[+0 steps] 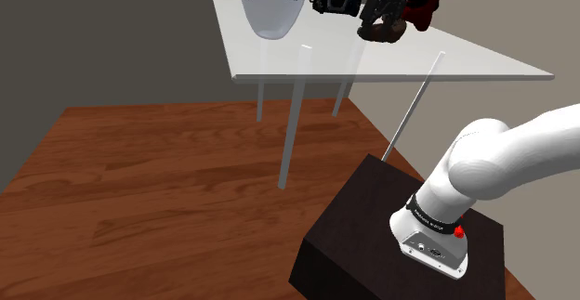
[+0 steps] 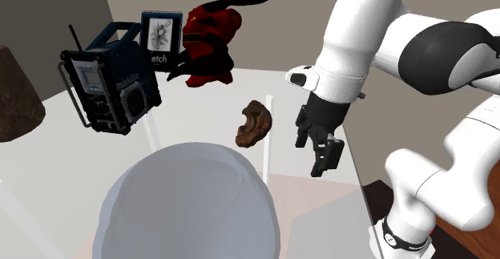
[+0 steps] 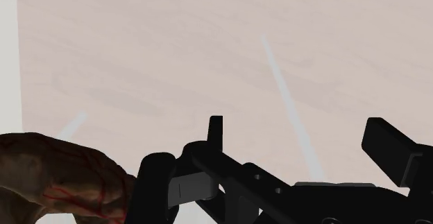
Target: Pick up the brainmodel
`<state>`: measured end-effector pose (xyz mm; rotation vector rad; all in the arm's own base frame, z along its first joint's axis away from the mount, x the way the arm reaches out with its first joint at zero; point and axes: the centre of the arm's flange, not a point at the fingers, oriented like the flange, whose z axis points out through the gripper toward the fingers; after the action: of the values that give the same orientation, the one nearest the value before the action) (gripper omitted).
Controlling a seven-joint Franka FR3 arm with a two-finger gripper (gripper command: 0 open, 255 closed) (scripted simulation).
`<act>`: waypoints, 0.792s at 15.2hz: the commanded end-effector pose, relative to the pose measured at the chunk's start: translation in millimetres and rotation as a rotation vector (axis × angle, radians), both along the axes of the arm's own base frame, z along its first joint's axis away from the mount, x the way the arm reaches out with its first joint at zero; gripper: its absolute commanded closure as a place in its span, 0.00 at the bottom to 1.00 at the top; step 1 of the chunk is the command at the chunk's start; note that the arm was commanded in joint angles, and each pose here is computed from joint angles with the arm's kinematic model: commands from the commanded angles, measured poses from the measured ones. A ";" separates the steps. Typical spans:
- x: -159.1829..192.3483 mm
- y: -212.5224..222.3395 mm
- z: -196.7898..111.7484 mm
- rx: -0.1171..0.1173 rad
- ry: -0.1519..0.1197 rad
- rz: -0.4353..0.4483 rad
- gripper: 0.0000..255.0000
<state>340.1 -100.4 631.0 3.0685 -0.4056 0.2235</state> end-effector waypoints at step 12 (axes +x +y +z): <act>40.6 -139.5 36.1 -0.140 -0.019 -0.076 0.00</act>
<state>376.5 -230.7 665.6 2.9232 -0.4799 0.2635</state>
